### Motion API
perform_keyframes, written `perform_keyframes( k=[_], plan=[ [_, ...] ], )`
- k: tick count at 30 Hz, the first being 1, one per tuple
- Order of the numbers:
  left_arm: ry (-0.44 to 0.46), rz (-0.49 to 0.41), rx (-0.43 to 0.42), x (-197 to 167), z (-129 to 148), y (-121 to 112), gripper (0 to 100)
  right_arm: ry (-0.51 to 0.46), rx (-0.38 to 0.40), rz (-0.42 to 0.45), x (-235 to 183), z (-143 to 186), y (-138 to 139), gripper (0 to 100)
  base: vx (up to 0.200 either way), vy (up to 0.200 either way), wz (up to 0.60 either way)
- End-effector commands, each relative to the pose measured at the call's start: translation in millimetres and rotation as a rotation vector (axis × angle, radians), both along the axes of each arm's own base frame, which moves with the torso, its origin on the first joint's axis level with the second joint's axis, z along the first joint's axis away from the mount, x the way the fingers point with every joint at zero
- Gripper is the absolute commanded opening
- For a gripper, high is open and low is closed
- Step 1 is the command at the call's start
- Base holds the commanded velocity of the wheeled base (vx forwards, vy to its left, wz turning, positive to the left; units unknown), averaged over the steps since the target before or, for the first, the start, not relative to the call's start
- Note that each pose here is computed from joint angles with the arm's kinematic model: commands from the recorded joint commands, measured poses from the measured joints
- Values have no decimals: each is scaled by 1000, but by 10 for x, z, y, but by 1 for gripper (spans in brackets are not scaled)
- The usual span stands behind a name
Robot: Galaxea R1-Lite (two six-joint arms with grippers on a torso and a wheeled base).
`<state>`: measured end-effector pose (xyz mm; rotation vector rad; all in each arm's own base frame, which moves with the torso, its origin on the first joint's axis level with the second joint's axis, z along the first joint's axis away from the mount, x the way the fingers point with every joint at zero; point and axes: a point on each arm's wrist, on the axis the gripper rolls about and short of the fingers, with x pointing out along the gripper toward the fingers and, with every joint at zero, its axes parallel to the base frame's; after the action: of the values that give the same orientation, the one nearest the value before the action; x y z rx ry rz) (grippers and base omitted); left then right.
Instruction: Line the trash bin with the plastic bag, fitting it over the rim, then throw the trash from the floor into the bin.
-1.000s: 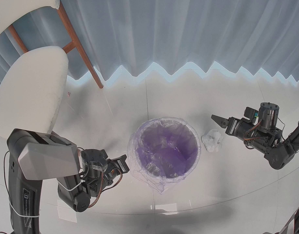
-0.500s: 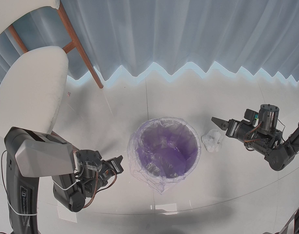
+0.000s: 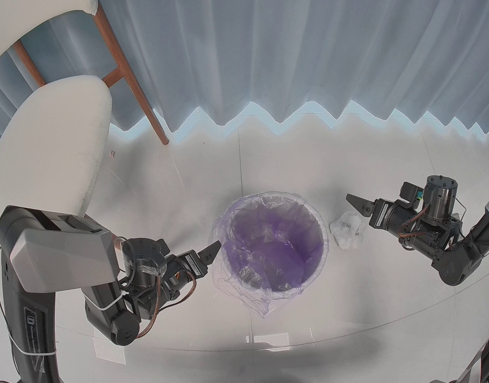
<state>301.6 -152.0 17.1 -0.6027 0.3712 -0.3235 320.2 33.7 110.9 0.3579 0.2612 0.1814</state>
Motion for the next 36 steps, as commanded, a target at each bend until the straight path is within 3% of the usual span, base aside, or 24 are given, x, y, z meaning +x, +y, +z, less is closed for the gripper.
perform_keyframes(
  k=[1, 15, 19, 27, 36],
  plan=[
    [4, 1, 3, 107, -131, -63, 0, 3, 1, -3, -4, -9, 2, 100, 0, 0, 0],
    [15, 9, 6, 165, -221, -62, 0, 3, 2, -6, -7, -7, -8, 100, 0, 0, 0],
    [53, 17, 30, 197, -414, -53, 0, 8, 2, -6, -15, -17, -9, 100, 0, 0, 0],
    [41, 63, 29, 457, -644, 1, 0, 15, 1, -6, -52, -28, -13, 100, 0, 0, 0],
    [16, 33, 191, 609, -1069, 1, 0, 3, 1, -4, -79, -85, -10, 100, 0, 0, 0]
  ],
)
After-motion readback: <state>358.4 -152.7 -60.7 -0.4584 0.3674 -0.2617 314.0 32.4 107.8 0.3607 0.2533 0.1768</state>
